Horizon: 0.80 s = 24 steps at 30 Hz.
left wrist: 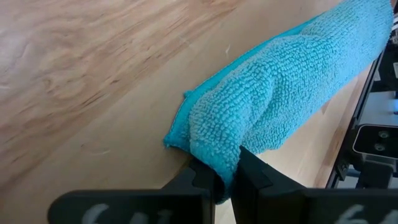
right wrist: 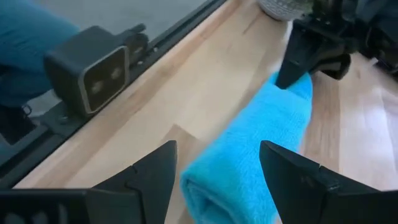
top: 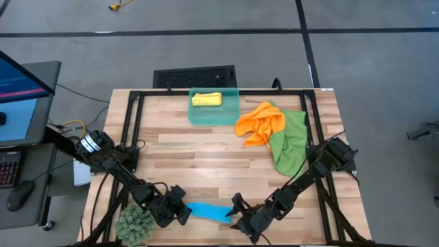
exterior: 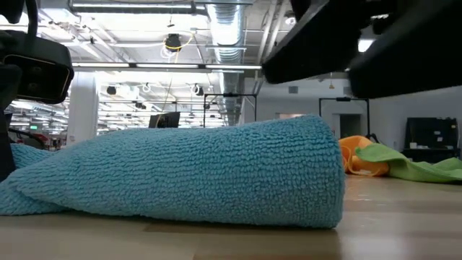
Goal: Roll microfiber towels into tight, uniform cylinder then place into a basket
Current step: Put the rolled blue microfiber towel into the green bin
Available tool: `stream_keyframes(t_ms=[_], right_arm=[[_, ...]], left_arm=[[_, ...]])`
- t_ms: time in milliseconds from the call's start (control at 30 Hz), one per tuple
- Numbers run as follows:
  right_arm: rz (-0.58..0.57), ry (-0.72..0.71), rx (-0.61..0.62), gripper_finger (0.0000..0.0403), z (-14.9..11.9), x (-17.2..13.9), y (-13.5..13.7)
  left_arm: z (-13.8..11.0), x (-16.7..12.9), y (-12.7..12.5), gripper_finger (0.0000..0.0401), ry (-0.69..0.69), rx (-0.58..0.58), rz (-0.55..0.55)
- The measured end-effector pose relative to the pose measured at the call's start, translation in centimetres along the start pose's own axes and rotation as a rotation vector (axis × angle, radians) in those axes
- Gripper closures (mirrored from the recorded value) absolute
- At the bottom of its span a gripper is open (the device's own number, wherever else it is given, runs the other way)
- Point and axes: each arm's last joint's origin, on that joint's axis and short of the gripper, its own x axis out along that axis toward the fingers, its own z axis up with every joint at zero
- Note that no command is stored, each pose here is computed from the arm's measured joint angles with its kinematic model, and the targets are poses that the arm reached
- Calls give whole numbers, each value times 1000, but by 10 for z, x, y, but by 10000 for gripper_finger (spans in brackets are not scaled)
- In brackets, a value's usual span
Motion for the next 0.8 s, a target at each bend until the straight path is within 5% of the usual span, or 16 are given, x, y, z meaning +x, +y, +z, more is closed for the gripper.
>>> stream_keyframes(t_ms=[267, 567, 800], right_arm=[[-44, 99, 6, 148, -31, 26, 5], [-82, 164, 204, 149, -40, 32, -9], [-86, 208, 228, 224, -46, 34, -16]], left_arm=[[0, 0, 0, 390, 1, 2, 0], [0, 0, 0, 390, 1, 3, 1], [0, 0, 0, 390, 5, 37, -2]])
